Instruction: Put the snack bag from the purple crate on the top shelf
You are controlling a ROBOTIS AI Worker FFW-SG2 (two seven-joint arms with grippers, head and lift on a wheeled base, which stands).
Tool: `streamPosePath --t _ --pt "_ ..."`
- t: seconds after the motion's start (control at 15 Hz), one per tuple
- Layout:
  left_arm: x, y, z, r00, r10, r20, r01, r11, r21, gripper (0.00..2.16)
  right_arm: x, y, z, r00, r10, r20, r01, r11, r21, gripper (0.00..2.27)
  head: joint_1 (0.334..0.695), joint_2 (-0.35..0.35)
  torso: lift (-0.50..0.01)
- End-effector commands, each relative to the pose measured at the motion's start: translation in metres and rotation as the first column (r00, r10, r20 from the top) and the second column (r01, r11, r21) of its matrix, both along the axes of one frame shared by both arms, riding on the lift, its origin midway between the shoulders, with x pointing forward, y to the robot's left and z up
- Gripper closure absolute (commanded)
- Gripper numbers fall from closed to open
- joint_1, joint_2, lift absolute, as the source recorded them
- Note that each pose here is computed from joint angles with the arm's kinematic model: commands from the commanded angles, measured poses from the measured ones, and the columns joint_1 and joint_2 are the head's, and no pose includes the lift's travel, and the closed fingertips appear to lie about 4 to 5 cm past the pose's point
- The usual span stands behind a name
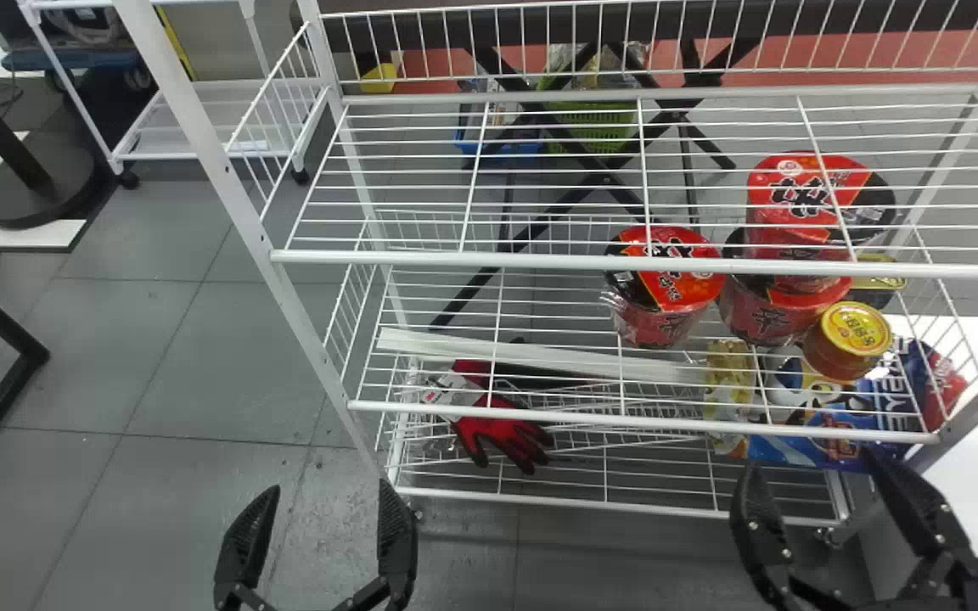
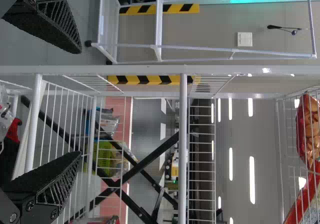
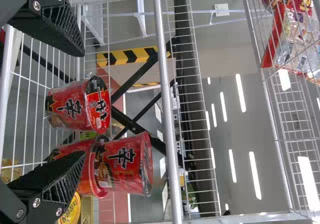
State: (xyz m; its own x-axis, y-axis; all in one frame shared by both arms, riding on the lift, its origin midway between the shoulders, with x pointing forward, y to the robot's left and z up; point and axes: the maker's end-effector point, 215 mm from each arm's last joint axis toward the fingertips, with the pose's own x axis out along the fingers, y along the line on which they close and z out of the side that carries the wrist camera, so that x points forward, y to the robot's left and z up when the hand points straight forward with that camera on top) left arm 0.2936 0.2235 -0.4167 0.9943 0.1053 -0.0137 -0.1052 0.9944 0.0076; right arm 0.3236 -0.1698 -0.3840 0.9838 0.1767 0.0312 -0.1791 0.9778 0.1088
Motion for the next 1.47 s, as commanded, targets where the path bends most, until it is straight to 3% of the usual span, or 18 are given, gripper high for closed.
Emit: streamPosePath --t 0.0,0.27,0.33,0.47,0.53,0.67,0.73,0.8,0.87,1.0,1.07,1.13,1.27,1.4 --pt "0.0 0.001 -0.001 1.0 0.014 0.001 -0.014 1.0 -0.005 0.08 0.012 -0.028 -0.001 0.992 -0.027 -0.125 0.028 1.0 0.001 0.13 0.695 0.103 -0.452" --pt "0.003 0.002 -0.002 1.0 0.02 -0.001 -0.02 1.0 0.0 0.08 0.001 -0.061 0.015 0.935 -0.038 -0.353 0.034 0.999 -0.019 0.13 0.695 0.031 -0.452" --pt "0.003 0.005 -0.002 1.0 0.025 0.0 -0.025 1.0 -0.001 0.08 -0.01 -0.064 0.01 0.891 -0.029 -0.452 0.022 1.0 -0.02 0.13 0.695 0.002 -0.452" --pt "0.006 0.007 -0.003 1.0 0.025 0.001 -0.025 1.0 0.002 0.08 -0.051 -0.082 -0.013 0.748 -0.017 -0.664 0.021 1.0 -0.002 0.13 0.695 -0.015 -0.452" --pt "0.008 0.008 -0.006 1.0 0.026 -0.002 -0.026 1.0 -0.001 0.08 -0.08 -0.095 -0.026 0.645 -0.004 -0.764 0.029 0.999 0.02 0.13 0.695 -0.023 -0.452" --pt "0.011 0.013 -0.009 0.999 0.034 -0.008 -0.034 0.999 0.001 0.08 -0.131 -0.113 -0.027 0.476 0.124 -0.87 0.094 0.977 0.19 0.13 0.695 -0.051 -0.452" --pt "0.012 0.016 -0.009 0.999 0.035 -0.008 -0.035 0.999 0.001 0.08 -0.102 -0.15 0.014 0.593 0.093 -0.799 0.129 0.97 0.208 0.13 0.695 -0.066 -0.452" --pt "0.013 0.02 -0.008 0.999 0.035 -0.005 -0.035 0.999 0.005 0.08 -0.097 -0.184 0.05 0.669 0.049 -0.741 0.17 0.961 0.217 0.13 0.695 -0.078 -0.452" --pt "0.012 0.022 -0.007 1.0 0.029 -0.001 -0.029 1.0 0.009 0.08 -0.105 -0.21 0.074 0.708 0.005 -0.707 0.208 0.954 0.215 0.13 0.695 -0.164 -0.452" --pt "0.011 0.023 -0.001 1.0 -0.001 0.017 0.001 1.0 0.02 0.08 -0.127 -0.286 0.137 0.793 -0.141 -0.592 0.327 0.92 0.219 0.13 0.695 -0.268 -0.452" --pt "0.009 0.024 0.003 0.999 -0.013 0.03 0.012 1.0 0.024 0.08 -0.142 -0.316 0.152 0.801 -0.188 -0.569 0.367 0.905 0.216 0.13 0.695 -0.313 -0.452" --pt "0.007 0.026 0.01 0.998 -0.018 0.053 0.017 1.0 0.018 0.08 -0.159 -0.343 0.151 0.779 -0.226 -0.585 0.416 0.884 0.213 0.13 0.695 -0.35 -0.452" --pt "0.003 0.027 0.004 0.999 -0.019 0.043 0.019 1.0 0.014 0.08 -0.183 -0.393 0.125 0.686 -0.28 -0.672 0.502 0.85 0.159 0.13 0.695 -0.35 -0.452" --pt "0.004 0.021 0.003 0.999 -0.029 0.042 0.029 1.0 0.002 0.09 -0.206 -0.426 0.061 0.514 -0.302 -0.802 0.57 0.82 0.056 0.13 0.695 -0.35 -0.452"
